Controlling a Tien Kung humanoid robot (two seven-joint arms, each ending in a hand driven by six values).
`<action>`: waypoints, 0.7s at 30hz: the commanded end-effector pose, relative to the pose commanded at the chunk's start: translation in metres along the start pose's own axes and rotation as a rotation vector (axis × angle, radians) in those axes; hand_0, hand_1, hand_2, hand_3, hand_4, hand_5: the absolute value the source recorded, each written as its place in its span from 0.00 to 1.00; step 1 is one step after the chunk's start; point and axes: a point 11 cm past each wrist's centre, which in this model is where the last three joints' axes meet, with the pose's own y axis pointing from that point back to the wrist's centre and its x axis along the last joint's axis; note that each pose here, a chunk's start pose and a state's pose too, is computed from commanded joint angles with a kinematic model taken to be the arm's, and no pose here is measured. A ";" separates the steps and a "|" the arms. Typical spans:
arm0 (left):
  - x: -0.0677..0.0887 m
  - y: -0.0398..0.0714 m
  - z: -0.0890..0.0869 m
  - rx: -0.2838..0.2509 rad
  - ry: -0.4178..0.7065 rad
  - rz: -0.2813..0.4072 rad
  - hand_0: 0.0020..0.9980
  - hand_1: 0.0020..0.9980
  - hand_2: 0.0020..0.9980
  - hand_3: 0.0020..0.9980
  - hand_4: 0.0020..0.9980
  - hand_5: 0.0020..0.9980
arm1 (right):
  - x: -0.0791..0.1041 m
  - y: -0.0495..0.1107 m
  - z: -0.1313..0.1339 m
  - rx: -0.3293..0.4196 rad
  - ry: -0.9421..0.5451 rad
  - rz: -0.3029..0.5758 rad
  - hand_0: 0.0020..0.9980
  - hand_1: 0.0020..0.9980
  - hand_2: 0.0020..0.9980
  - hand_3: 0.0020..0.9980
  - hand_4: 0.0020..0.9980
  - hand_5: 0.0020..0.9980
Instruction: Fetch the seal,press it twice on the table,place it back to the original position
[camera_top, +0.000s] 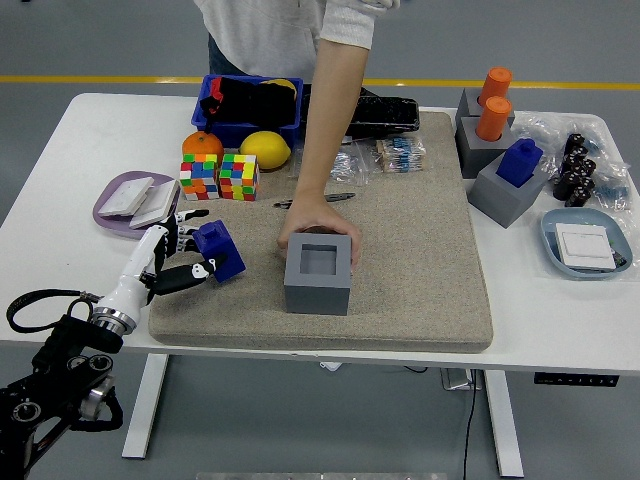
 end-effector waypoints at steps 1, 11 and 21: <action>0.000 -0.001 0.002 -0.004 0.003 -0.001 0.55 0.51 0.42 0.80 0.69 0.00 | 0.000 0.000 0.000 0.000 -0.001 -0.001 0.79 0.69 0.66 0.62 0.81 0.46; -0.005 -0.015 0.043 -0.103 0.006 -0.031 0.55 0.51 0.42 0.80 0.69 0.00 | 0.001 0.000 -0.001 0.003 -0.004 0.002 0.79 0.69 0.66 0.62 0.81 0.46; -0.025 -0.022 0.085 -0.199 0.010 -0.103 0.55 0.51 0.42 0.80 0.69 0.00 | 0.002 0.000 0.000 0.001 -0.002 0.002 0.79 0.69 0.66 0.62 0.81 0.46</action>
